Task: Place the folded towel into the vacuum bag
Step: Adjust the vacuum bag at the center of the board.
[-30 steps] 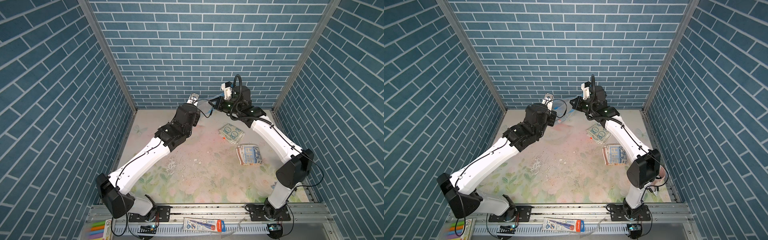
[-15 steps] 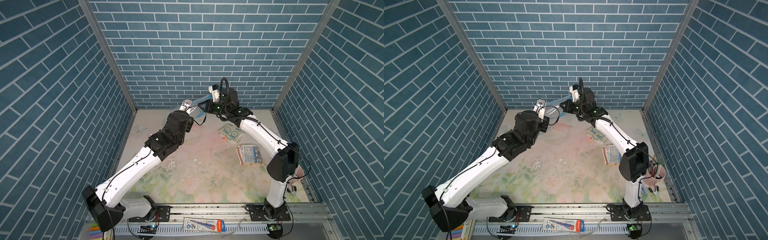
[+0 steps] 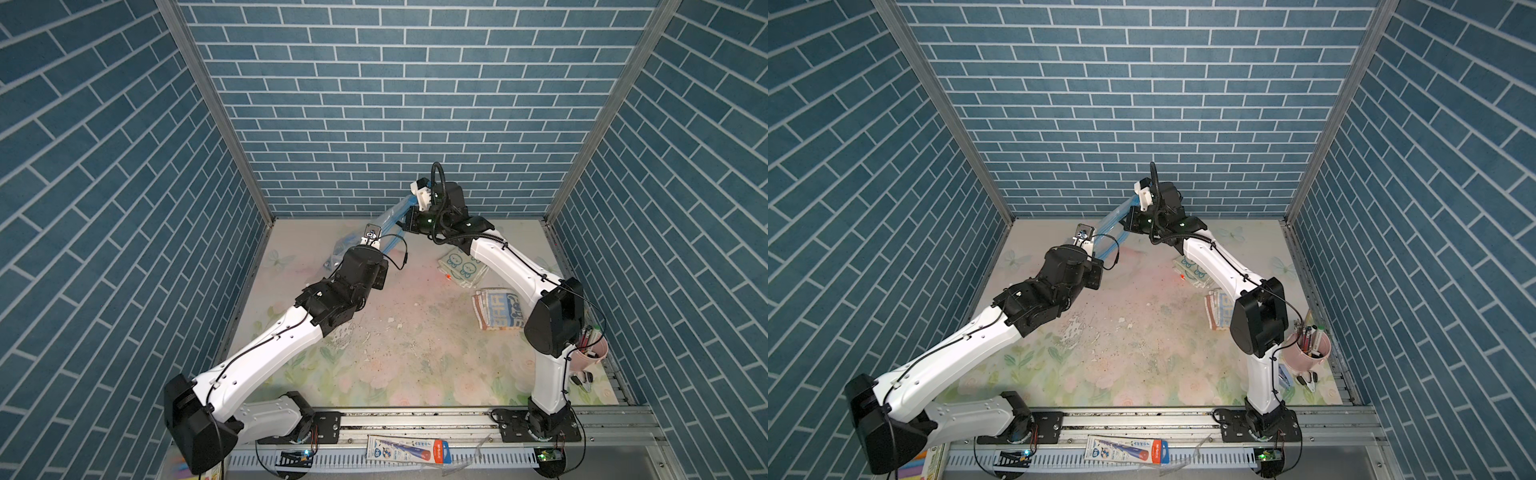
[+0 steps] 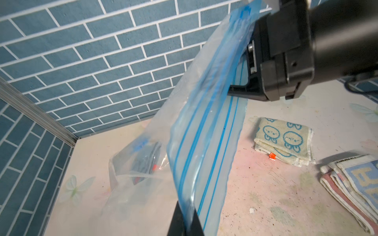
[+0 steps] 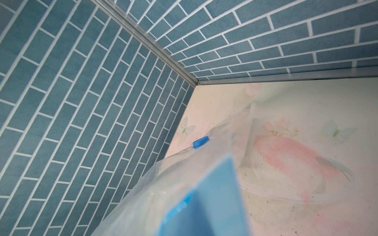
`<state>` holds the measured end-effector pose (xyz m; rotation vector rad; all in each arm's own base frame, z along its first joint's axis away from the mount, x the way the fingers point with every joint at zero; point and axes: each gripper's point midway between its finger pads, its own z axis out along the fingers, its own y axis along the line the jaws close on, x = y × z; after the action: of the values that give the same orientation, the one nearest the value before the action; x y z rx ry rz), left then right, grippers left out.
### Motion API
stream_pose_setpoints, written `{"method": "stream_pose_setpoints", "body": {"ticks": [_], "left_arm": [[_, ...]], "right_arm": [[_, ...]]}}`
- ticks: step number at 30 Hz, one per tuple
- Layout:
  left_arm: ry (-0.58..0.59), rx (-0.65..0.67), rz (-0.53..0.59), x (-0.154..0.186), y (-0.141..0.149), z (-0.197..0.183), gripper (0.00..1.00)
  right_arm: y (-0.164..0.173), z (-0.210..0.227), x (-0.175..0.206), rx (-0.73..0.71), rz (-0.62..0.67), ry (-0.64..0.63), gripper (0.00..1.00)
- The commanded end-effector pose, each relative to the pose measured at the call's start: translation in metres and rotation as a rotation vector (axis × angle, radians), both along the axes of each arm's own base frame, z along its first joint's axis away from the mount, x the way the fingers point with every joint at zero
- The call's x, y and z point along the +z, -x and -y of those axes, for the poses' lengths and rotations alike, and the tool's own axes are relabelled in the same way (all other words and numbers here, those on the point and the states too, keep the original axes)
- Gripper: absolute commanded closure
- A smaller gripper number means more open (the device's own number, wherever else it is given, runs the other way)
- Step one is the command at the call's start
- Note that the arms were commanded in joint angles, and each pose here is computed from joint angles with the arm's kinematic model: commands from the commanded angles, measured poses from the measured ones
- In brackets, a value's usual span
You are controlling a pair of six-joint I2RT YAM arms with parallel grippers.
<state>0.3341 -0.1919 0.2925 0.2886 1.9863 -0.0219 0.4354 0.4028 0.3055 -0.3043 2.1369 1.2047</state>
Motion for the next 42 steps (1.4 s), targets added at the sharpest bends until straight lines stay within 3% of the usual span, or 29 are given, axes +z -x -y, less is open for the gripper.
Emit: {"method": "stream_pose_setpoints", "body": {"ticks": [1, 7, 13, 17, 25, 34, 42], "left_arm": [[0.010, 0.011, -0.058, -0.028, -0.013, 0.003, 1.00], [-0.008, 0.047, -0.062, -0.033, -0.058, -0.003, 1.00], [-0.052, -0.026, -0.103, -0.038, -0.070, 0.019, 1.00], [-0.083, -0.021, -0.198, -0.066, -0.053, 0.012, 1.00], [-0.126, 0.031, -0.354, -0.101, 0.012, -0.032, 1.00], [-0.167, 0.091, -0.473, -0.139, 0.052, -0.038, 1.00], [-0.130, 0.188, -0.508, -0.160, 0.059, -0.048, 1.00]], "right_arm": [[-0.036, 0.018, 0.003, -0.081, 0.046, 0.019, 1.00], [-0.061, 0.037, -0.011, -0.165, 0.017, 0.062, 1.00], [-0.047, 0.078, -0.049, -0.346, -0.048, 0.121, 1.00], [-0.017, 0.090, -0.080, -0.412, -0.104, 0.115, 1.00], [0.046, 0.065, -0.124, -0.322, -0.183, 0.161, 1.00], [0.078, 0.074, -0.143, -0.319, -0.250, 0.176, 0.69], [0.120, 0.125, -0.118, -0.328, -0.165, 0.264, 0.57]]}}
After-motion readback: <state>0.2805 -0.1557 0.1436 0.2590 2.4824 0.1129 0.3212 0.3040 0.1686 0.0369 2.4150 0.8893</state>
